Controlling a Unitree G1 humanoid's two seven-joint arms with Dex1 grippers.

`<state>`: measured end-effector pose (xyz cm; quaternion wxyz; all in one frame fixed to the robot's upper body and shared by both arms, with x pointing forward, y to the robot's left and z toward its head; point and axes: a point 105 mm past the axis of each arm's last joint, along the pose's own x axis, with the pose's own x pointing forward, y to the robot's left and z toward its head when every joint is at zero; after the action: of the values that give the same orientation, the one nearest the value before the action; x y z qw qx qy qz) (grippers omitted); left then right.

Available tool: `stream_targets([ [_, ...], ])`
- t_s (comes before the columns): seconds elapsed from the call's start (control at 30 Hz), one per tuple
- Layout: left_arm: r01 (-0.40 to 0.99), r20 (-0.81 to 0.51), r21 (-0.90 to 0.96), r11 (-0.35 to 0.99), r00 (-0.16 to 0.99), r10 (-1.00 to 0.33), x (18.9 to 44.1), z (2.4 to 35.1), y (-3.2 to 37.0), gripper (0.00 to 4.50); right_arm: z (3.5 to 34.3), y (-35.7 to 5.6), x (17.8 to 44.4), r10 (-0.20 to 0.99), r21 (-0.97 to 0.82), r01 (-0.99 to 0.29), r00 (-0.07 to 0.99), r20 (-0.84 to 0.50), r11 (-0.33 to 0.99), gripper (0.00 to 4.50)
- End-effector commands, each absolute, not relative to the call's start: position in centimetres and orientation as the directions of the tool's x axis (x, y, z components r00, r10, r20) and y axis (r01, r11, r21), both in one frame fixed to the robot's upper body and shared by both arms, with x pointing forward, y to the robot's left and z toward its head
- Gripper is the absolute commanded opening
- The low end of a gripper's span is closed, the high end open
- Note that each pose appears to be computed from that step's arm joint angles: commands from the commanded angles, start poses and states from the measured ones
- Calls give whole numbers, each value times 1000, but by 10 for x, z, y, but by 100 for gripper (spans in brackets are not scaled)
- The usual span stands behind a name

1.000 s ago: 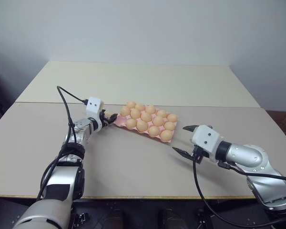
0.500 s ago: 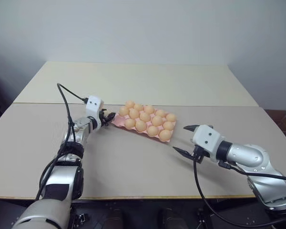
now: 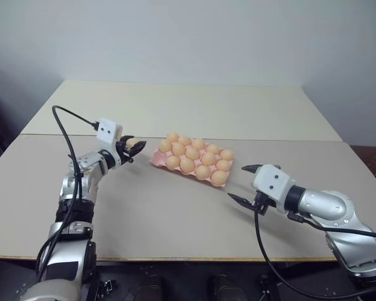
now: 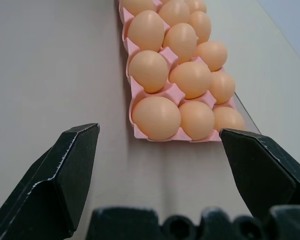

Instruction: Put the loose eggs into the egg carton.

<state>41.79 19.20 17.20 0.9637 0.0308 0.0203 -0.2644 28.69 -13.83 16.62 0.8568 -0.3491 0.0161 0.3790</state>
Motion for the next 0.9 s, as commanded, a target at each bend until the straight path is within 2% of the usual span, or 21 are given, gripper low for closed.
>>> stream_targets([
  [0.03, 603, -45, 35, 797, 797, -602, 415, 181, 169, 238, 178, -136, 285, 641, -620, -626, 727, -246, 472, 450],
  [0.37, 673, -81, 26, 739, 738, -670, 420, 176, 145, 238, 176, -140, 283, 616, -626, -602, 751, -236, 495, 450],
  [0.6, 679, -69, 63, 731, 734, -676, 417, 182, 148, 445, 176, -142, 282, 609, -630, -596, 758, -234, 499, 450],
  [0.73, 653, -37, 106, 750, 756, -653, 412, 192, 159, 445, 177, -143, 282, 609, -633, -595, 758, -235, 496, 450],
  [0.83, 679, -31, 136, 722, 731, -682, 393, 196, 170, 445, 178, -144, 281, 607, -635, -593, 759, -237, 494, 450],
  [0.9, 713, -75, 174, 679, 697, -713, 370, 191, 185, 445, 180, -148, 279, 603, -640, -590, 761, -239, 492, 450],
])
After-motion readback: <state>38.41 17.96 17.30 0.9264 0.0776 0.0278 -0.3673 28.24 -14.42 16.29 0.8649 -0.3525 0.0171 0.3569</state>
